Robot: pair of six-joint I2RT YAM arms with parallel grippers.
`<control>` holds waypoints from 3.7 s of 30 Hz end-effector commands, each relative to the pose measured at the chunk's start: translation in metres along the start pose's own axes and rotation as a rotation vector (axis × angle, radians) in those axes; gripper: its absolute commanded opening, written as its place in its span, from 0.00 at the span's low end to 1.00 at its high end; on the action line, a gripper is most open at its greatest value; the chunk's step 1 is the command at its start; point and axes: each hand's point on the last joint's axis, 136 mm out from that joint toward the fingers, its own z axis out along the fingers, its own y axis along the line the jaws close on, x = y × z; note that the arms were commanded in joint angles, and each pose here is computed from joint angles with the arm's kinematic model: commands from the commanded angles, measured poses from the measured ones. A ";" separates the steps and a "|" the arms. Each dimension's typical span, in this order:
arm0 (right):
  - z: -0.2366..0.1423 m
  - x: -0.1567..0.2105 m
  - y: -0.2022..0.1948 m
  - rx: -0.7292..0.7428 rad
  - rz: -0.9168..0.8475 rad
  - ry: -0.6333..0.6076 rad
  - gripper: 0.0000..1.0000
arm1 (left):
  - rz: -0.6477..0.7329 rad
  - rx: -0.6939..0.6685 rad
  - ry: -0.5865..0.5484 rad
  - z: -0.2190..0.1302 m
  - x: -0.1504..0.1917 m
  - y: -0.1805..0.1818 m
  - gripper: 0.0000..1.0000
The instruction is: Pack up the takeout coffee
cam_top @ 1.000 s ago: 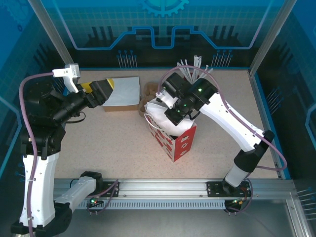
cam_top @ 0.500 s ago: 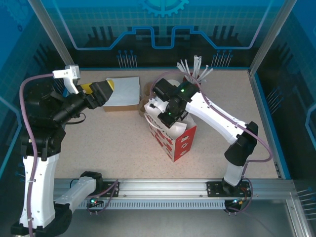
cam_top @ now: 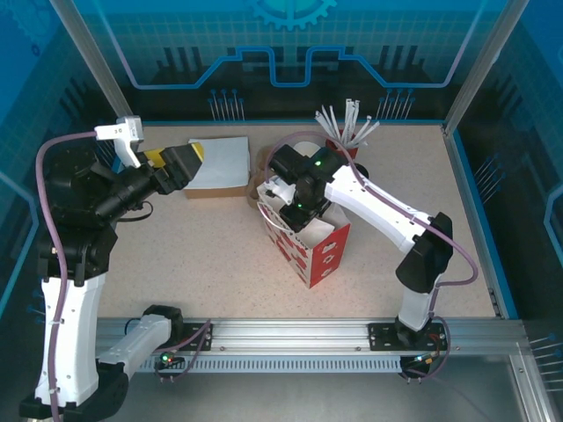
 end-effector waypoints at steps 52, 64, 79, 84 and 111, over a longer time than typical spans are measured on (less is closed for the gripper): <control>-0.031 0.148 -0.215 0.517 0.618 -0.813 1.00 | 0.100 -0.778 -0.053 -0.001 0.171 0.267 0.99; 0.020 0.137 -0.262 0.644 0.608 -0.916 1.00 | 0.097 -0.822 -0.037 0.023 0.188 0.301 0.99; 0.066 0.124 -0.287 0.603 0.588 -0.928 1.00 | 0.331 -0.751 -0.040 0.068 0.173 0.323 0.99; 0.067 0.124 -0.286 0.601 0.588 -0.918 1.00 | 0.367 -0.620 -0.018 0.091 0.182 0.324 0.99; 0.069 0.118 -0.283 0.619 0.558 -0.896 1.00 | 0.353 -0.567 0.060 0.127 0.206 0.352 0.99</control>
